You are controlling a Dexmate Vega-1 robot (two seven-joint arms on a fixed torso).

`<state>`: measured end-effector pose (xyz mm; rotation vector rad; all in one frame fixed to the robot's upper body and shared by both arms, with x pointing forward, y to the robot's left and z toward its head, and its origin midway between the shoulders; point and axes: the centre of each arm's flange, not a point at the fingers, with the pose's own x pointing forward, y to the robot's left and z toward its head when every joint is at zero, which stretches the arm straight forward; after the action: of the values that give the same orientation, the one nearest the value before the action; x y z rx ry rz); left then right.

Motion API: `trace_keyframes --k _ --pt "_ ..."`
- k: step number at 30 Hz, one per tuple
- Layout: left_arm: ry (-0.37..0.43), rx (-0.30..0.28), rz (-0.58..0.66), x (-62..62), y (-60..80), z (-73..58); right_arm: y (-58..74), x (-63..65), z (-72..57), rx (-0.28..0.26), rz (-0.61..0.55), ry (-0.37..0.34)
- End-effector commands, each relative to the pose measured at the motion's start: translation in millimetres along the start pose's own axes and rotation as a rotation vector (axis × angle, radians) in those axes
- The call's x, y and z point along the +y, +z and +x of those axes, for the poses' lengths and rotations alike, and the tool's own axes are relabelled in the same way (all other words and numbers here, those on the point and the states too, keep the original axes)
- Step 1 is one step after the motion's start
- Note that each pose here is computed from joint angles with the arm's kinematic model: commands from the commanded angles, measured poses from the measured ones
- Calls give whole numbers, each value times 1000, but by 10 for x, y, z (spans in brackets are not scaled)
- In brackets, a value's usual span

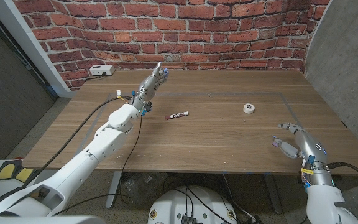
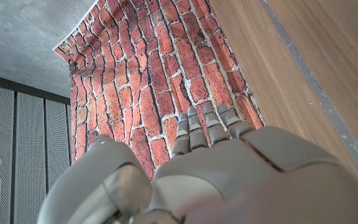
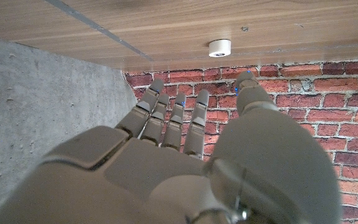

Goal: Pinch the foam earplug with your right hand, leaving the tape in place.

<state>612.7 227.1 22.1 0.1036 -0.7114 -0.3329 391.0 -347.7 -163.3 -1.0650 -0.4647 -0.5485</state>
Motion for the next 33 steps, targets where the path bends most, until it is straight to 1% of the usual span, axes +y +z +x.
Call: trace_keyframes --k 1,6,15,22,27,33 --pt "4 -2 -7 18 -10 26 78 30 86 52 -74 59" --pt "8 -7 -6 19 5 19 94 50 123 73 -102 88" --pt "11 -10 -8 12 11 12 80 80 138 116 -151 100" --pt "10 -16 -12 -5 12 30 44 108 130 151 -182 96" --pt "13 -18 -14 -2 13 28 25 143 128 162 -202 100" --pt "23 -17 -13 26 22 7 14 205 156 176 -223 117"
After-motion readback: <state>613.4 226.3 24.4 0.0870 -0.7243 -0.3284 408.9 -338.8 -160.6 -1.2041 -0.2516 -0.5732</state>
